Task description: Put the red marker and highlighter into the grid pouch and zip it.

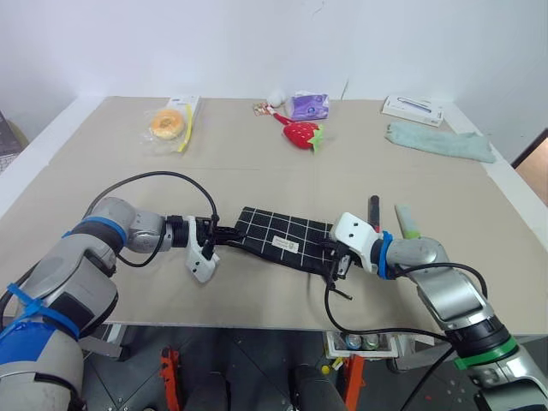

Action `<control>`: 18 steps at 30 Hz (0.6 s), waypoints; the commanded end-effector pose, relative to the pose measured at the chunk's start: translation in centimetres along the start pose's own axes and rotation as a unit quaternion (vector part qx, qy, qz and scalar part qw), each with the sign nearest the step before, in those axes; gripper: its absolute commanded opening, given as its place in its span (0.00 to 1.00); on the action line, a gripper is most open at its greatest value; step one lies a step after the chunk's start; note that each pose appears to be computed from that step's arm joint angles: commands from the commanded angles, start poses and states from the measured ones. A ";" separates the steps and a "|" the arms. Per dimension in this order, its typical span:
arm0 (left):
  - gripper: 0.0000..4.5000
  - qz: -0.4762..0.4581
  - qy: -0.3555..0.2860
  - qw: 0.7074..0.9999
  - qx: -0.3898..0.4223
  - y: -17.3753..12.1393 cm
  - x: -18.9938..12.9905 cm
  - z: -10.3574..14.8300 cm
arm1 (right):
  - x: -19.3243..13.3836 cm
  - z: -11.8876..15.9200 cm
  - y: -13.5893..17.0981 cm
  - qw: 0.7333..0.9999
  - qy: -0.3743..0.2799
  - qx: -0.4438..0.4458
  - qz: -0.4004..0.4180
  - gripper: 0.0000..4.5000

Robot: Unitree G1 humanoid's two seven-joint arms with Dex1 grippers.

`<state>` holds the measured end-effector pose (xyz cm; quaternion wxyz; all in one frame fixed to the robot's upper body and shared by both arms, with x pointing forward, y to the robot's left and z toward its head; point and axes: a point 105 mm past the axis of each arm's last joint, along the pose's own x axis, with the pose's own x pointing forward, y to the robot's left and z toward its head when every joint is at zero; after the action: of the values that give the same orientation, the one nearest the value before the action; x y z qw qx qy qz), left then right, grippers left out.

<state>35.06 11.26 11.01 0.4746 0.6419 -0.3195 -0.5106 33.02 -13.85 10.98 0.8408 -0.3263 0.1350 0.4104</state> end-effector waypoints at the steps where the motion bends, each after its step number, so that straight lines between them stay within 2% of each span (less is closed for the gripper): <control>1: 0.00 -0.030 -0.087 0.994 -0.051 -1.4 -0.6 3.4 | -0.2 0.9 -0.6 1.000 -0.019 -0.013 -0.007 0.00; 3: 0.00 -0.036 -0.113 0.991 -0.066 -1.7 -0.9 4.5 | -0.3 1.4 -0.8 0.999 -0.032 -0.020 -0.008 0.00; 7: 0.00 -0.051 -0.106 0.990 -0.084 -2.3 -0.9 4.8 | -0.2 1.8 -1.3 0.999 -0.037 -0.034 -0.011 0.00; 18: 0.00 -0.107 -0.010 0.984 -0.144 -3.4 -1.0 3.7 | 0.3 2.2 -0.9 0.998 -0.043 -0.046 0.007 0.00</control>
<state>31.31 10.89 10.17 0.5061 0.5843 -0.2371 -0.5884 33.69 -13.10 11.62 0.8294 -0.3352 0.1075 0.4338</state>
